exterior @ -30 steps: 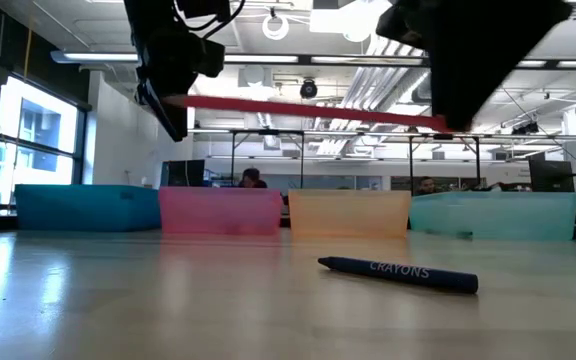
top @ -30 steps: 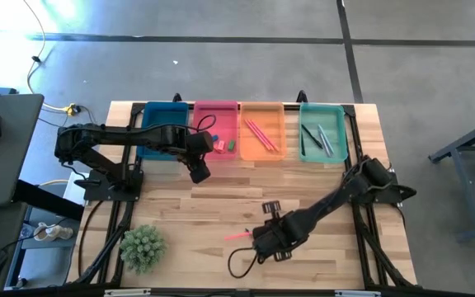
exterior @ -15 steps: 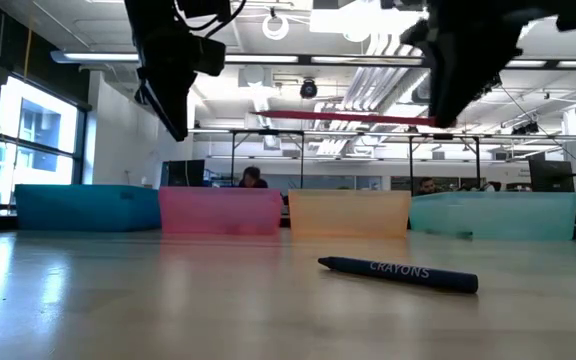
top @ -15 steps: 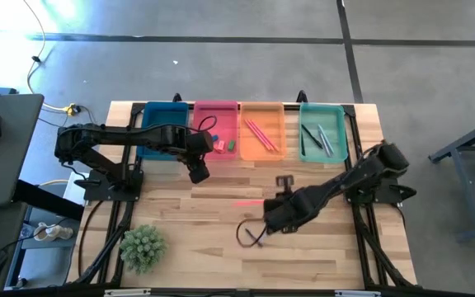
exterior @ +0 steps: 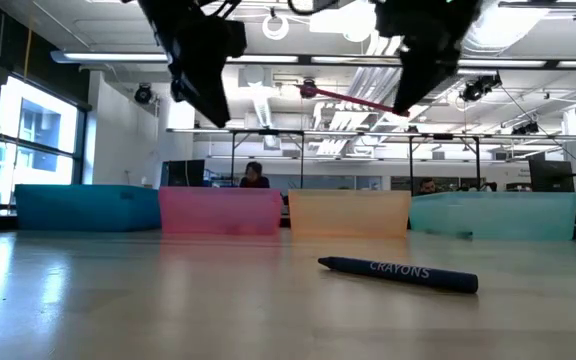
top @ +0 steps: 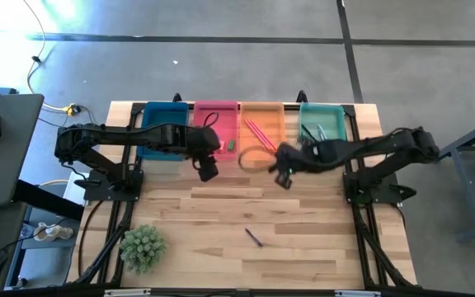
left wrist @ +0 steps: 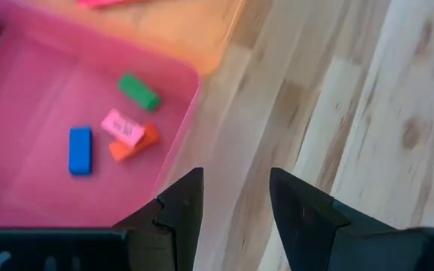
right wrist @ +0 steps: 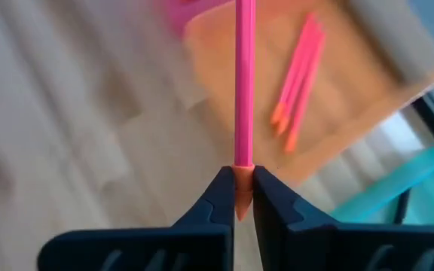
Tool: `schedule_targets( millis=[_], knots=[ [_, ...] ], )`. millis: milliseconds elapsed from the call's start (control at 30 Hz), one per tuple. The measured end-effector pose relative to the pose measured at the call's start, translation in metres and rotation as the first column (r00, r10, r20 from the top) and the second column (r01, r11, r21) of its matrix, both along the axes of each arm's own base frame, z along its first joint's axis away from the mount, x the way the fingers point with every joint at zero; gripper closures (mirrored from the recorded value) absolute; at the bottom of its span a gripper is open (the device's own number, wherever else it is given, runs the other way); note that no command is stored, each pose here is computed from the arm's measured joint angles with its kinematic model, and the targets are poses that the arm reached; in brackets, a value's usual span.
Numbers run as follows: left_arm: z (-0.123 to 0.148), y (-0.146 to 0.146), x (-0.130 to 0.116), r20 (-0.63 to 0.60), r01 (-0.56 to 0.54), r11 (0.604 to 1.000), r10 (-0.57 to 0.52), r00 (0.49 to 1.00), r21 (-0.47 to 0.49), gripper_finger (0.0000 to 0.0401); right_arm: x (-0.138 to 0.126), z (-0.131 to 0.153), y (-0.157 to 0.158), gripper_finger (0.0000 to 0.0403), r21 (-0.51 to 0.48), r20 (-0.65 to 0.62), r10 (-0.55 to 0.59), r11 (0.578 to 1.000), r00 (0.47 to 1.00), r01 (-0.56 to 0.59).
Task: Sort crayons/erasers/pens/pencils in bins
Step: Put the pink pencil into the orange bin
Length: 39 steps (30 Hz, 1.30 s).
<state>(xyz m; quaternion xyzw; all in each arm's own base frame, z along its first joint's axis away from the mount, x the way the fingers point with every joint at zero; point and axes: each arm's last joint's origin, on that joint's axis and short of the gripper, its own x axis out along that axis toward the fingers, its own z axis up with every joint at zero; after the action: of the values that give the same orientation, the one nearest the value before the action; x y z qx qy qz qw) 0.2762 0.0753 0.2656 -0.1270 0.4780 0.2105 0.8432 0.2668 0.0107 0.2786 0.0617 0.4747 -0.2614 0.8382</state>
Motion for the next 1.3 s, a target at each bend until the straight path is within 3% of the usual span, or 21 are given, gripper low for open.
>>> schedule_targets(
  millis=[233, 367, 567, 700, 867, 1300],
  knots=[
    [0.003, 0.001, 0.005, 0.050, 0.058, 0.997, -0.060, 0.997, 0.043, 0.0261, 0.008, 0.003, -0.061, 0.0397, 0.050, 0.124, -0.239, 0.971, 0.963, 0.234],
    [0.003, 0.001, 0.005, 0.038, 0.089, 0.994, -0.091, 0.995, 0.065, 0.0261, 0.008, 0.001, -0.092, 0.0393, 0.164, 0.183, -0.395, 0.915, 0.900, 0.368],
    [0.004, 0.002, 0.007, 0.033, 0.123, 0.987, -0.127, 0.991, 0.102, 0.0261, 0.015, -0.007, -0.123, 0.0392, 0.300, 0.241, -0.524, 0.841, 0.817, 0.450],
    [0.005, 0.002, 0.008, 0.040, 0.140, 0.983, -0.146, 0.988, 0.121, 0.0261, 0.024, -0.022, -0.135, 0.0392, 0.362, 0.215, -0.569, 0.801, 0.794, 0.476],
    [0.005, 0.002, 0.008, 0.044, 0.139, 0.983, -0.145, 0.988, 0.122, 0.0261, 0.035, -0.049, -0.140, 0.0391, 0.401, 0.117, -0.578, 0.772, 0.808, 0.494],
    [0.005, 0.002, 0.008, 0.035, 0.168, 0.976, -0.174, 0.984, 0.136, 0.0261, 0.048, -0.088, -0.135, 0.0391, 0.402, -0.037, -0.518, 0.775, 0.854, 0.488]
  ],
)
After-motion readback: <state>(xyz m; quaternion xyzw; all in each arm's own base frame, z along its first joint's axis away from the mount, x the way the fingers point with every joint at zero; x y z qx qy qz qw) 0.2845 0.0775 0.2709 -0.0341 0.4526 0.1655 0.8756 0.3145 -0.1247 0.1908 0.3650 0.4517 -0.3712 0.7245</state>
